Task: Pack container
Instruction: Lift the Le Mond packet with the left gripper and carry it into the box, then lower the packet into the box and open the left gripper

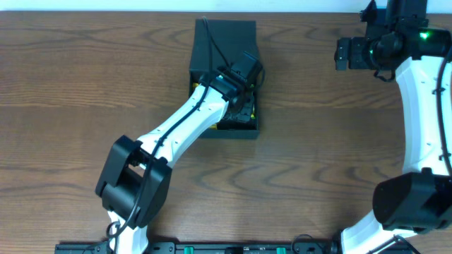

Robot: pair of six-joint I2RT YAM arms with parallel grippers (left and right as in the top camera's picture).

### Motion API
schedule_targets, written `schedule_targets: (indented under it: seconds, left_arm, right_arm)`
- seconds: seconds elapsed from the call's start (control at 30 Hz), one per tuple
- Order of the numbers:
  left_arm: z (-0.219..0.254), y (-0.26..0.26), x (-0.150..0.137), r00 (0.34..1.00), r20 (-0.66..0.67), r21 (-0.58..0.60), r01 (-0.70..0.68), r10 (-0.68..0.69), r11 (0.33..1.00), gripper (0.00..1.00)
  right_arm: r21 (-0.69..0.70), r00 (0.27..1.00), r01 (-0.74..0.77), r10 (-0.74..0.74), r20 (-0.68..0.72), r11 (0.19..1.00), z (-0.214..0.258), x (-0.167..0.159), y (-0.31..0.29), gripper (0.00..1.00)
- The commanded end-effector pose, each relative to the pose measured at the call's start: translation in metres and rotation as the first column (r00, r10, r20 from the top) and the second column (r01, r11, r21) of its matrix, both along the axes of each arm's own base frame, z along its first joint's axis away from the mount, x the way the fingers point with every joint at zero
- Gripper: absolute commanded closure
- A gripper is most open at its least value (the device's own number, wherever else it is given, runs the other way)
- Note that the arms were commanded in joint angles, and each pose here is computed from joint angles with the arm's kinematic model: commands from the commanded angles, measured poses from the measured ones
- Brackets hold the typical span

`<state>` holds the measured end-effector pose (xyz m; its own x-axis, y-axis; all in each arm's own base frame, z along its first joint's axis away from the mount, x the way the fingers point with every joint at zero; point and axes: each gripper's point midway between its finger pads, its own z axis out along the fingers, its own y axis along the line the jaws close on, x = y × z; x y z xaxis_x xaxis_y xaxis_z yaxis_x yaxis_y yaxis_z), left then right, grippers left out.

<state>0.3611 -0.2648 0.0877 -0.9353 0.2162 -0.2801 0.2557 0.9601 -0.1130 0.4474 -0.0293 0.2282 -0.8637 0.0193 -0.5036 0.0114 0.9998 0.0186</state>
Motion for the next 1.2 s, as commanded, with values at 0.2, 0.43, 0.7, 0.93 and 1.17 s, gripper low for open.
schedule_targets:
  seconds: [0.2,0.43,0.7,0.93,1.17]
  left_arm:
    - [-0.024,-0.005,-0.013,0.995,-0.096,-0.006,-0.039,0.038,0.999,0.57]
    - [-0.027,0.002,-0.015,0.995,-0.088,0.046,-0.039,0.043,0.998,0.58]
    - [-0.028,0.003,-0.021,0.997,-0.077,0.095,-0.02,0.028,0.995,0.57]
    - [-0.028,0.008,-0.017,0.998,-0.054,0.124,-0.029,0.036,0.992,0.57]
    - [-0.028,0.008,-0.017,0.998,-0.054,0.126,-0.016,0.023,0.992,0.23]
  right_arm:
    - [0.003,1.0,-0.004,0.004,-0.014,1.0,-0.005,-0.001,-0.001,0.01]
    - [0.003,1.0,-0.004,0.004,-0.013,1.0,-0.005,0.0,-0.001,0.01]
    - [0.003,1.0,-0.004,0.004,-0.013,1.0,-0.005,0.0,-0.001,0.01]
    - [0.003,1.0,-0.004,0.004,-0.013,1.0,-0.005,0.0,-0.001,0.01]
    - [0.003,1.0,-0.004,0.004,-0.009,1.0,-0.004,0.001,-0.001,0.01]
